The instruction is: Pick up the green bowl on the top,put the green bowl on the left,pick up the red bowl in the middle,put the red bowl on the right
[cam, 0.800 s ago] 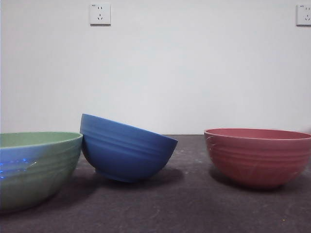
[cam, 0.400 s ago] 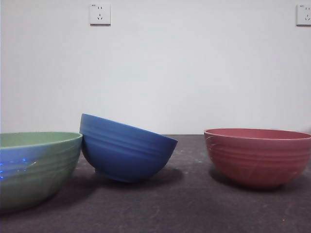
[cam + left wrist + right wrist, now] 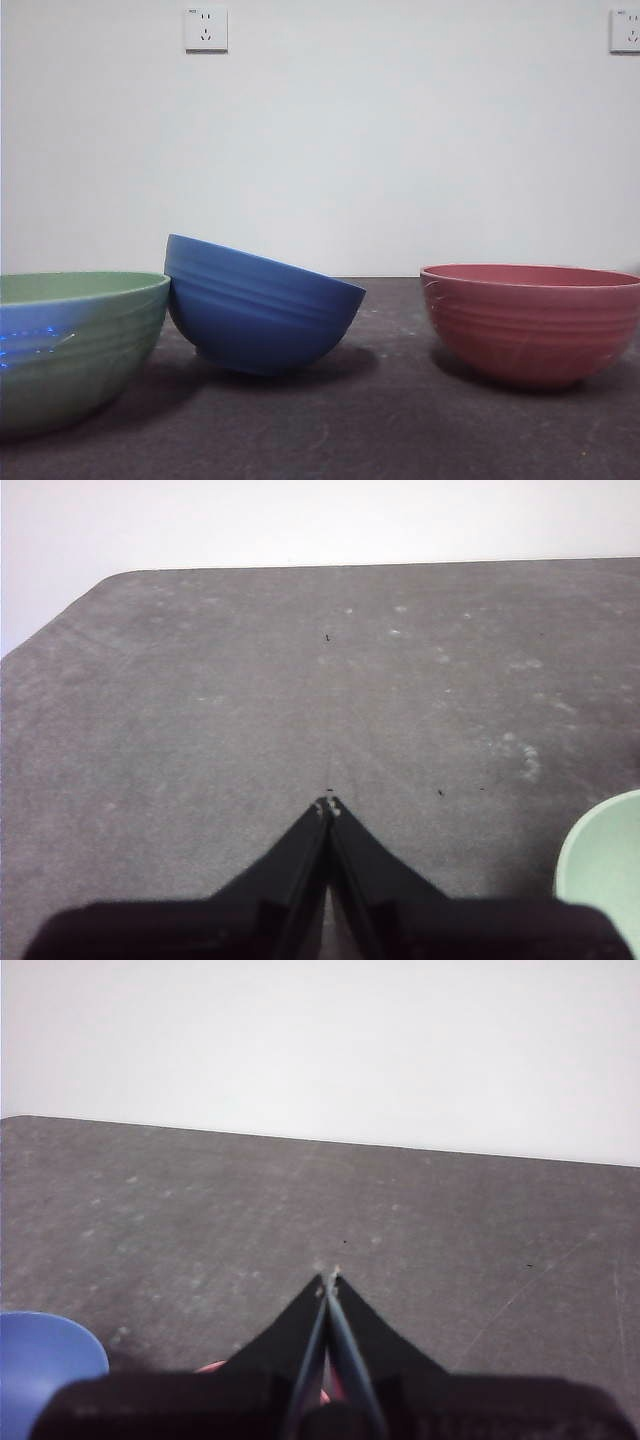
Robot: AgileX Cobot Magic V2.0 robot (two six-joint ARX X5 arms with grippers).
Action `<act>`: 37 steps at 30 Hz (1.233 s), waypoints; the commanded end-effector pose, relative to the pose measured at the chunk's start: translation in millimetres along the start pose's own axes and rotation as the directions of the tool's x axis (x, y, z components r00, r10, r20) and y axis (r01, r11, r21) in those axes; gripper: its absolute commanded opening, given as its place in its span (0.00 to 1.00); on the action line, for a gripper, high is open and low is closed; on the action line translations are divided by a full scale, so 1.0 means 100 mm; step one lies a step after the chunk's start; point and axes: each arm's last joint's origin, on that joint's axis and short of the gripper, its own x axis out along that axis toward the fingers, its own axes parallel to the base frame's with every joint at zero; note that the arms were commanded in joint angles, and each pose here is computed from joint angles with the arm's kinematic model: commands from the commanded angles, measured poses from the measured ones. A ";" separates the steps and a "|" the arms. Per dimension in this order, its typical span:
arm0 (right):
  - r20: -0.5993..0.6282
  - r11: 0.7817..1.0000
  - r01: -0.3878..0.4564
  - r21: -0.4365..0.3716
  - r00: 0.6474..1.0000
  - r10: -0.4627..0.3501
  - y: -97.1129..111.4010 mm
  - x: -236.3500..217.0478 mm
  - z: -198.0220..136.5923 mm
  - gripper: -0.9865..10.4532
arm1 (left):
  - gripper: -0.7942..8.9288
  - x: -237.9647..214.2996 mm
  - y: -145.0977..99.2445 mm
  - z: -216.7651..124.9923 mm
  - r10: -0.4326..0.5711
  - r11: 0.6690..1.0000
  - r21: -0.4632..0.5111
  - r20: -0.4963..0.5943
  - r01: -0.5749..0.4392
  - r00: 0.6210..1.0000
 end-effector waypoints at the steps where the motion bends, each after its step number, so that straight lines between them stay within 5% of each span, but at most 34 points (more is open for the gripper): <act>1: 0.003 1.000 0.002 0.011 1.000 -0.002 0.00 0.00 -0.01 0.09 | 0.08 0.01 0.00 -0.05 -0.005 1.000 -0.011 -0.020 0.005 1.000; 8: 0.000 1.000 0.003 0.005 1.000 -0.003 0.00 0.00 -0.01 0.09 | 0.08 0.01 0.00 -0.05 -0.005 1.000 -0.011 -0.020 0.005 1.000; 12: -0.058 0.995 -0.006 -0.104 0.998 0.000 0.00 -0.01 -0.08 0.09 | 0.08 0.01 0.00 -0.05 -0.005 1.000 -0.011 -0.020 0.005 1.000; 15: -0.072 0.994 0.055 -0.097 0.995 -0.062 -0.08 -0.08 -0.24 0.09 | 0.08 0.01 0.00 -0.05 -0.006 1.000 -0.011 -0.020 0.006 1.000; 20: -0.050 0.999 -0.003 -0.051 0.999 0.000 -0.16 -0.10 -0.62 0.09 | 0.08 0.01 0.00 -0.05 -0.007 1.000 -0.011 -0.020 0.006 1.000; 29: -0.003 0.999 0.036 -0.031 0.999 -0.036 -0.19 0.05 -1.30 0.09 | 0.08 0.01 0.00 -0.05 -0.007 1.000 -0.011 -0.020 0.006 1.000; 37: -0.040 0.999 0.033 -0.019 0.999 -0.034 -0.18 0.13 -1.56 0.09 | 0.08 0.01 0.00 -0.05 -0.007 1.000 -0.011 -0.019 0.006 1.000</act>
